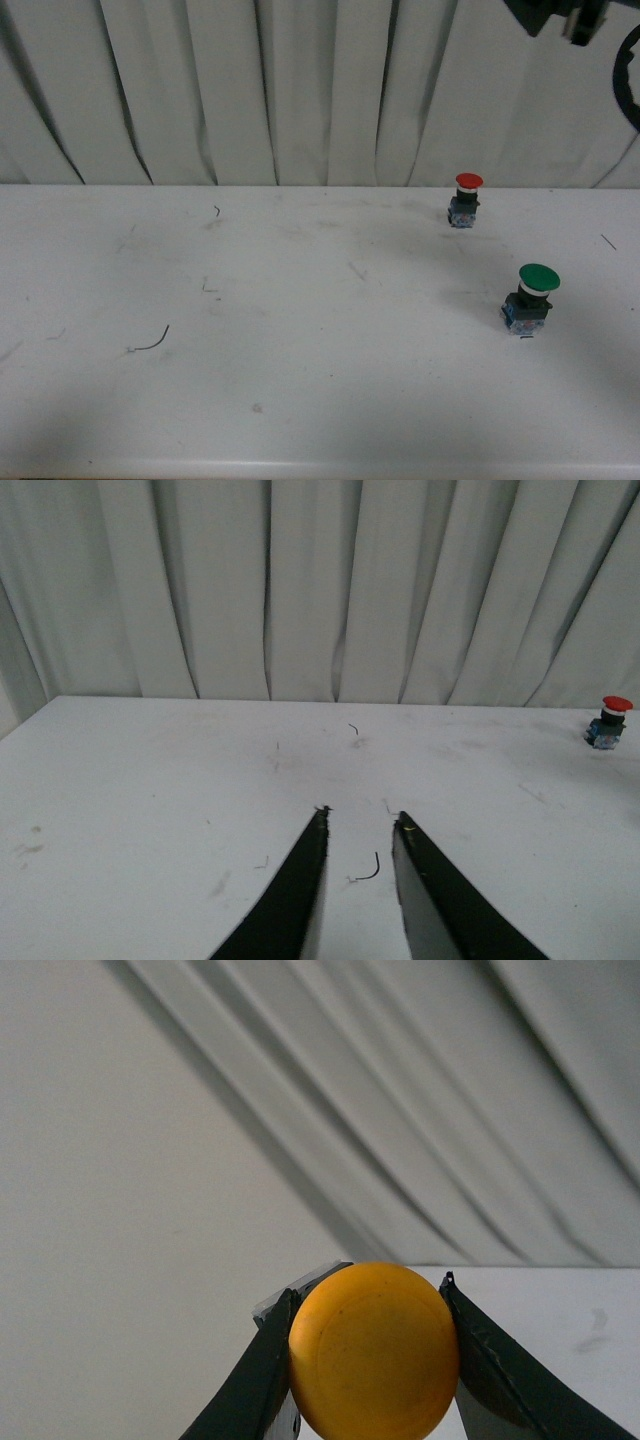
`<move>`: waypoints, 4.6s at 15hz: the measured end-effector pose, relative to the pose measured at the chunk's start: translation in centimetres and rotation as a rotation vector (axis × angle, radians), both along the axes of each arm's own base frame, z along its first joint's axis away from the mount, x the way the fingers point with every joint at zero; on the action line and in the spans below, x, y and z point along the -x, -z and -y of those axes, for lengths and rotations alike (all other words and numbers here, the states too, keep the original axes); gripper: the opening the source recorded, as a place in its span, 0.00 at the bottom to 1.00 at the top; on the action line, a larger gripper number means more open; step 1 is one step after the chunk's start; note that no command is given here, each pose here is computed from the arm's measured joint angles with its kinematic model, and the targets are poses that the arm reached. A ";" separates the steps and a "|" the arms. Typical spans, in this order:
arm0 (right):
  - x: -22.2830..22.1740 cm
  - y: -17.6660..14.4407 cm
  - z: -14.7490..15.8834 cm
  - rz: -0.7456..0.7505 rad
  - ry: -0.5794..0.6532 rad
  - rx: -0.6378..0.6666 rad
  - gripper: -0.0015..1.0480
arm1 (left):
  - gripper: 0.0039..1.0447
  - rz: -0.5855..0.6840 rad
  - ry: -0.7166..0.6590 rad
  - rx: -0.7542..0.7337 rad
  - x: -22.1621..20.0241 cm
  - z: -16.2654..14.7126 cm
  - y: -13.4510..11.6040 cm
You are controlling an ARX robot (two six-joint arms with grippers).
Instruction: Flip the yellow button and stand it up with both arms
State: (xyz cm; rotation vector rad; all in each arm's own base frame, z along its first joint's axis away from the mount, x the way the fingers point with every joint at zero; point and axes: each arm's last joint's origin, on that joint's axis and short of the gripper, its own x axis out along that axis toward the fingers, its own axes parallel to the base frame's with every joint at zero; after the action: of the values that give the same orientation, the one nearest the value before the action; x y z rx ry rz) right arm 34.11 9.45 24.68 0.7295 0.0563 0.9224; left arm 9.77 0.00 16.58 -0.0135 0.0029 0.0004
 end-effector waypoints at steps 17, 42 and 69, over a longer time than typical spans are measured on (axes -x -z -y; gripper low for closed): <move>-12.4 7.2 10.6 -0.613 0.767 0.964 0.35 | 0.94 0.000 0.000 -0.003 0.0 0.0 0.0; -16.7 13.5 1.5 -0.815 0.795 1.154 0.35 | 0.94 0.000 0.000 -0.003 0.0 0.0 0.0; -17.5 9.9 2.9 -0.702 0.805 0.913 0.94 | 0.94 0.000 0.000 -0.003 0.0 0.0 0.0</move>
State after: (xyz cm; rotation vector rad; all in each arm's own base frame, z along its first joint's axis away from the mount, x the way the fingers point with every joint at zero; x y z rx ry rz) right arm 51.58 6.51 14.79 0.1304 0.7046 -0.2009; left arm 9.77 0.00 16.57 -0.0109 0.0032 0.0000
